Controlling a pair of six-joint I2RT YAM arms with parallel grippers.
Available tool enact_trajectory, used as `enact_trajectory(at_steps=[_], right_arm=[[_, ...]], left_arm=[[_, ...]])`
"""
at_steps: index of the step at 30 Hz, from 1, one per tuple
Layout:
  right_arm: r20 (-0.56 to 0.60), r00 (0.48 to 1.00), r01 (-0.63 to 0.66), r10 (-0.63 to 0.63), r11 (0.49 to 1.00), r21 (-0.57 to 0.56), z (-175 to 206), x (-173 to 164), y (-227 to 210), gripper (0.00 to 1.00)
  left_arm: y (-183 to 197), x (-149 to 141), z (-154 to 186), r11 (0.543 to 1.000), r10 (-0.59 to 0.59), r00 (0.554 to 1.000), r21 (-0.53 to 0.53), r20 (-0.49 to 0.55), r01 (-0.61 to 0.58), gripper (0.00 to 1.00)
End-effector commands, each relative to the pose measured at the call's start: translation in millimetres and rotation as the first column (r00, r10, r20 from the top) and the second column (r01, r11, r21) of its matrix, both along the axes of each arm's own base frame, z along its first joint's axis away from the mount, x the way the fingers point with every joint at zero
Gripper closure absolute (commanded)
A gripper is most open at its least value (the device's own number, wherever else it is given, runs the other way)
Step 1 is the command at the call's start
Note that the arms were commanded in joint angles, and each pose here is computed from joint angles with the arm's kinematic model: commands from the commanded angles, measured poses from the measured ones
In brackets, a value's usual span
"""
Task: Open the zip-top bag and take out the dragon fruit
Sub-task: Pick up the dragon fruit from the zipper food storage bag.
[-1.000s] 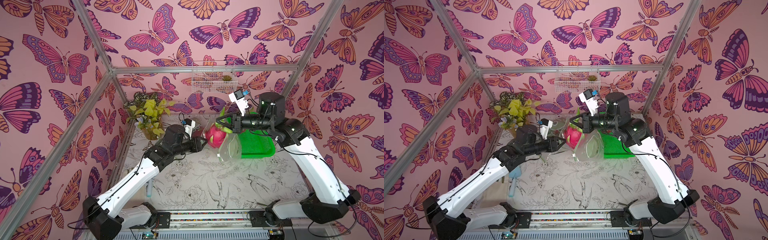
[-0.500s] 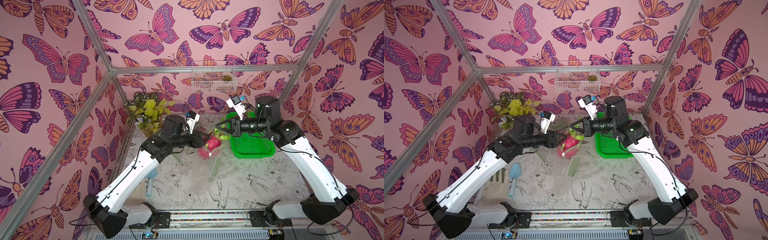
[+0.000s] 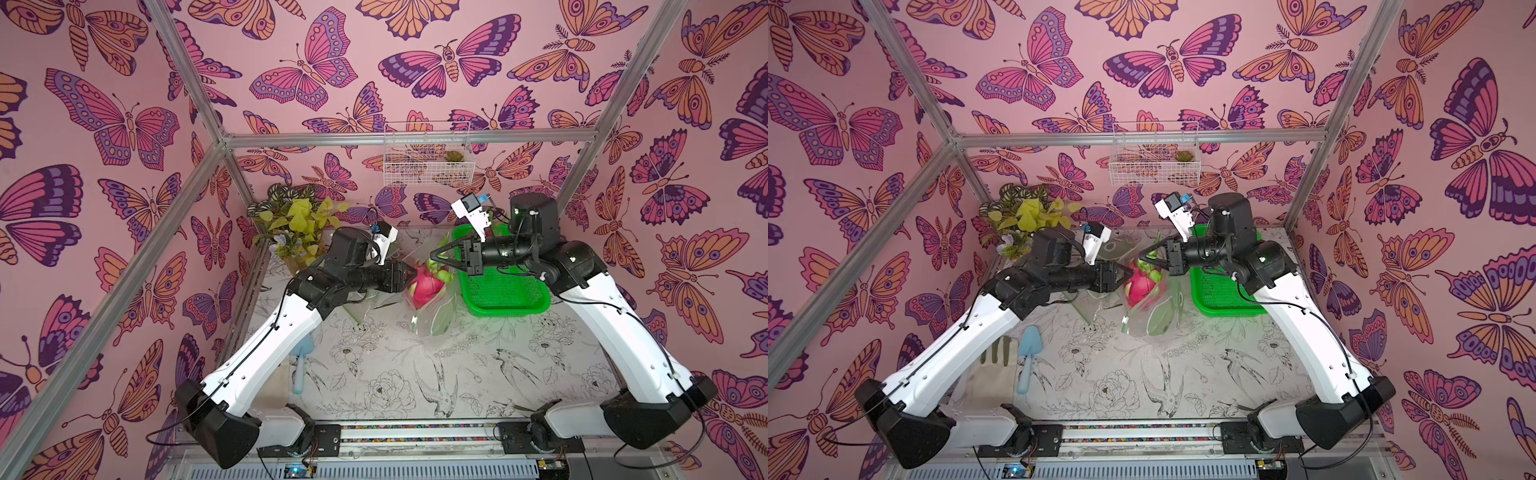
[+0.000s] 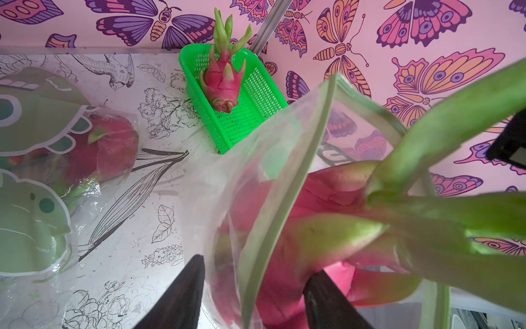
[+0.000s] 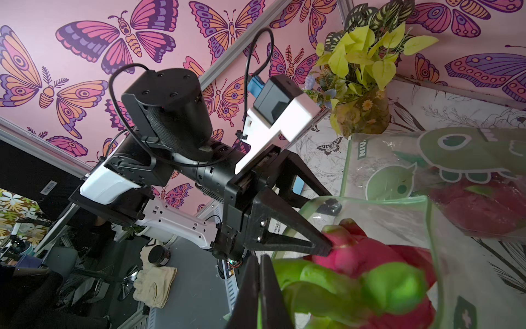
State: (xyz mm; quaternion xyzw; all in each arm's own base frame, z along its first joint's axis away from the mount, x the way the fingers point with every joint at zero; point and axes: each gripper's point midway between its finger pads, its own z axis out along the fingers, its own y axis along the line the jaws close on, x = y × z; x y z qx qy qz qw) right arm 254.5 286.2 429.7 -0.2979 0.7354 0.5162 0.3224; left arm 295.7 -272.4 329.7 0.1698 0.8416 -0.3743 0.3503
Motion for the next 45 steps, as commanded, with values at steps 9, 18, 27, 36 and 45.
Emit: enact_trajectory(at_steps=[9, 18, 27, 36, 45], right_arm=[[0.042, 0.999, -0.007, 0.008, 1.000, -0.011, -3.9, 2.3, -2.5, 1.00], [0.040, 0.999, -0.024, 0.024, 1.000, 0.001, -3.4, 0.7, -0.8, 1.00], [0.041, 0.997, -0.067, 0.066, 0.998, 0.013, -5.5, -4.2, 1.9, 1.00], [0.020, 0.995, -0.102, 0.102, 0.995, -0.014, -21.1, -4.2, 4.4, 1.00], [0.015, 0.994, -0.109, 0.109, 0.994, -0.022, -28.5, -3.3, 5.1, 1.00]], left_arm=[[26.1, -14.6, 14.5, 0.999, 0.046, 0.998, -0.028, 0.031, -0.045, 0.38], [24.5, -8.1, -0.9, 0.999, 0.046, 0.999, -0.022, -0.025, -0.046, 0.38], [5.0, 3.7, -15.5, 1.000, -0.008, 0.997, -0.009, -0.080, 0.007, 0.39], [10.0, 13.3, -7.6, 0.999, 0.039, 0.998, -0.021, -0.058, -0.040, 0.48], [5.1, 18.7, -25.4, 1.000, 0.030, 0.995, -0.004, -0.099, -0.031, 0.79]])
